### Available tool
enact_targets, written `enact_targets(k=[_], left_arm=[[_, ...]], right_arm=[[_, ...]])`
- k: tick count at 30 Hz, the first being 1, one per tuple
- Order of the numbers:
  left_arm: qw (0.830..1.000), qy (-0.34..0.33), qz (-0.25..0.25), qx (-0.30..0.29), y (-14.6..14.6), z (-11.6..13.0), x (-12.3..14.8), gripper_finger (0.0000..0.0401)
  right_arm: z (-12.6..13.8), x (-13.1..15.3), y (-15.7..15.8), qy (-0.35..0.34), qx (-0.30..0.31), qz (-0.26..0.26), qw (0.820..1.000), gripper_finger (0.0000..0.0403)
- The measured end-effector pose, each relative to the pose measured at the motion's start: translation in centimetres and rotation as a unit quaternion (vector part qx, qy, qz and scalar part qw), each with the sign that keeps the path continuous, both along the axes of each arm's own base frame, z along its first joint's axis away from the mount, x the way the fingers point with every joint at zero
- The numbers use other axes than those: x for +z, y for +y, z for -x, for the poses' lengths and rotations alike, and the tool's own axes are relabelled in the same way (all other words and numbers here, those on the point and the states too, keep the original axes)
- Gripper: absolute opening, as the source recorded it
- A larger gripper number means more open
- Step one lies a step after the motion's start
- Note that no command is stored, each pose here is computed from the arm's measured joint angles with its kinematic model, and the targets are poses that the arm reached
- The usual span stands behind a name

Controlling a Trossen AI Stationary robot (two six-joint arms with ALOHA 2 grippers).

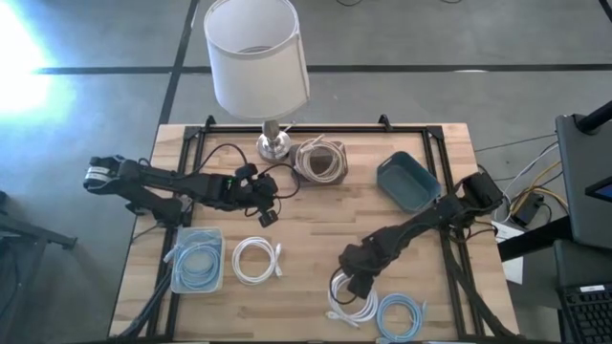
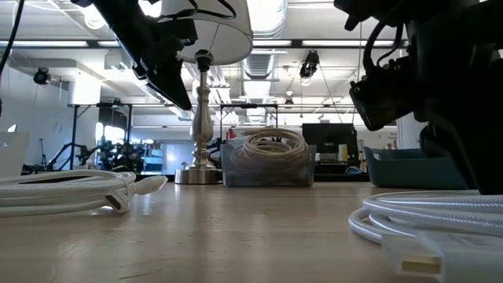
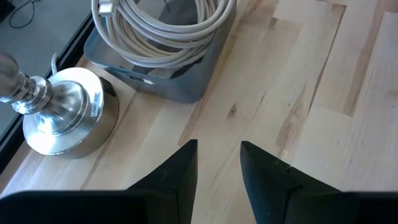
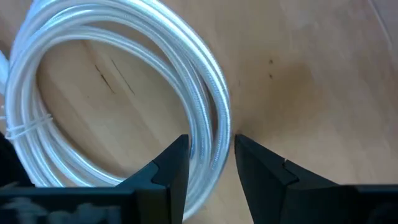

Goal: Sort HDMI cables
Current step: Put the bottom white HDMI cable into the blue bin

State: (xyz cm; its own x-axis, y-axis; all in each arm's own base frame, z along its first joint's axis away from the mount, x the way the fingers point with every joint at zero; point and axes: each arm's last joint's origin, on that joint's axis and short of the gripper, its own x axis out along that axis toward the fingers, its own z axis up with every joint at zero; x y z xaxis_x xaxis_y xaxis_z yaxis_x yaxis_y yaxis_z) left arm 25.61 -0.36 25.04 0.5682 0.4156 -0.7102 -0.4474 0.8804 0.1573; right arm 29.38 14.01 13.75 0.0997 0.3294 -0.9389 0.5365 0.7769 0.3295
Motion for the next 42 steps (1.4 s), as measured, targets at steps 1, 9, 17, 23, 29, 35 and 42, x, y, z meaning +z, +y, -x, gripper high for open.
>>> enact_targets(k=[1, 9, 17, 23, 29, 35, 42], left_arm=[[1.0, 0.0, 0.0, 0.0, 0.0, 0.0, 0.0, 0.0125], [1.0, 0.0, 0.0, 0.0, 0.0, 0.0, 0.0, 0.0125], [1.0, -0.001, 0.0, -0.001, 0.0, 0.0, 0.0, 0.0125], [1.0, -0.003, 0.0, -0.001, 0.0, 0.0, 0.0, 0.0125], [1.0, -0.009, -0.004, -0.006, 0.0, -0.2, 0.1, 0.0125], [1.0, -0.009, -0.006, -0.008, 0.0, -0.2, 0.2, 0.0125], [1.0, -0.009, -0.006, -0.008, 0.0, -0.2, 0.2, 0.0125]], right_arm=[[0.1, -0.1, 0.0, -0.003, 0.0, -0.001, 1.0, 0.0128], [0.4, -0.6, -0.2, -0.031, 0.05, 0.002, 0.998, 0.0128], [0.2, -0.7, -0.3, -0.039, 0.071, 0.013, 0.997, 0.0081], [-1.0, 0.1, -0.1, -0.095, 0.127, 0.028, 0.987, 0.0023], [-2.3, 2.8, -0.1, -0.117, 0.169, 0.08, 0.975, 0.0018], [-2.1, 6.6, -1.7, -0.037, 0.195, 0.25, 0.948, 0.0018], [-0.4, 9.6, -4.4, 0.039, 0.142, 0.448, 0.882, 0.0018]])
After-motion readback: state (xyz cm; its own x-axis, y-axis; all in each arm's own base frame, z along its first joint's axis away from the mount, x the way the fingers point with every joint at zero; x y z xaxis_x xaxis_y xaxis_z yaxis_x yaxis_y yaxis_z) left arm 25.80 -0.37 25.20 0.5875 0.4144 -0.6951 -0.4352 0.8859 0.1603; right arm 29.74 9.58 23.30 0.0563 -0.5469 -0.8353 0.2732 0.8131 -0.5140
